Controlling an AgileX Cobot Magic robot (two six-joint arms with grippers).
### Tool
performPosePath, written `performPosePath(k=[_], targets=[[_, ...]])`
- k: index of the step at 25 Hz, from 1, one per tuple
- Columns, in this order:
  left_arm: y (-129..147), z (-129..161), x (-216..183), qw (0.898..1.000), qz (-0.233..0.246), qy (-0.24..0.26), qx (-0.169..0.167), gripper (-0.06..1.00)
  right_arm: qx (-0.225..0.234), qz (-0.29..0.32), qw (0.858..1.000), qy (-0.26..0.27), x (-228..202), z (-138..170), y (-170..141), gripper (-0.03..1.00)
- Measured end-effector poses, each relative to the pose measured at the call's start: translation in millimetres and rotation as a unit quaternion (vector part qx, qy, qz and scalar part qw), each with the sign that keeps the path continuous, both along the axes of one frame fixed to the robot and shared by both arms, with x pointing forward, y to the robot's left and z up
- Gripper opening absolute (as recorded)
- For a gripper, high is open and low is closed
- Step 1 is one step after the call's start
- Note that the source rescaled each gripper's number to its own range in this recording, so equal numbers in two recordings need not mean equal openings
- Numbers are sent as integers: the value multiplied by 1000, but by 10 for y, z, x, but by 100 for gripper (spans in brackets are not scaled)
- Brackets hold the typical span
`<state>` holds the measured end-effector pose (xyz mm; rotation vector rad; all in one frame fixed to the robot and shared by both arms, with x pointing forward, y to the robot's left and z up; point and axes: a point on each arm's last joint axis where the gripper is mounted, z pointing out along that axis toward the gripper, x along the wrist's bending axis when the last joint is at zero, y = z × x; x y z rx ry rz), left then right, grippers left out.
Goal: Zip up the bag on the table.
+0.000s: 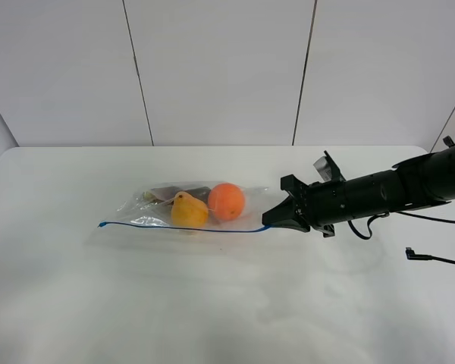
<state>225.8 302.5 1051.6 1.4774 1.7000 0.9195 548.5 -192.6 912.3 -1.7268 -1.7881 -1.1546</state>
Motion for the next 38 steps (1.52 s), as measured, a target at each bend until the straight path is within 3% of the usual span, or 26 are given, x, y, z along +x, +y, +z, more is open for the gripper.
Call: performPosePath(k=[15, 18, 19, 23, 29, 32, 34, 38], targets=[[0, 0, 0, 1000, 0, 0, 0, 99, -4, 2, 1000, -5, 2, -3, -3, 3], [0, 0, 0, 1000, 0, 0, 0, 99, -2, 4, 1000, -4, 0, 0, 0, 18], [0, 0, 0, 1000, 0, 0, 0, 99, 0, 6, 1000, -5, -3, 2, 2, 34], [0, 11, 9, 1000, -1, -8, 2, 99, 13, 15, 1000, -2, -19, 19, 20, 65], [4, -31, 68, 1000, -2, -19, 5, 99, 26, 47, 998, -41, 47, 246, 57, 76], [4, -33, 72, 1000, -2, -20, 6, 99, 10, 60, 996, -63, 71, 408, 50, 92], [4, -33, 72, 1000, -2, -20, 6, 99, -16, 64, 995, -77, 85, 515, 27, 97], [5, -33, 73, 1000, -2, -20, 6, 99, -125, 68, 985, -97, 97, 618, -100, 100]])
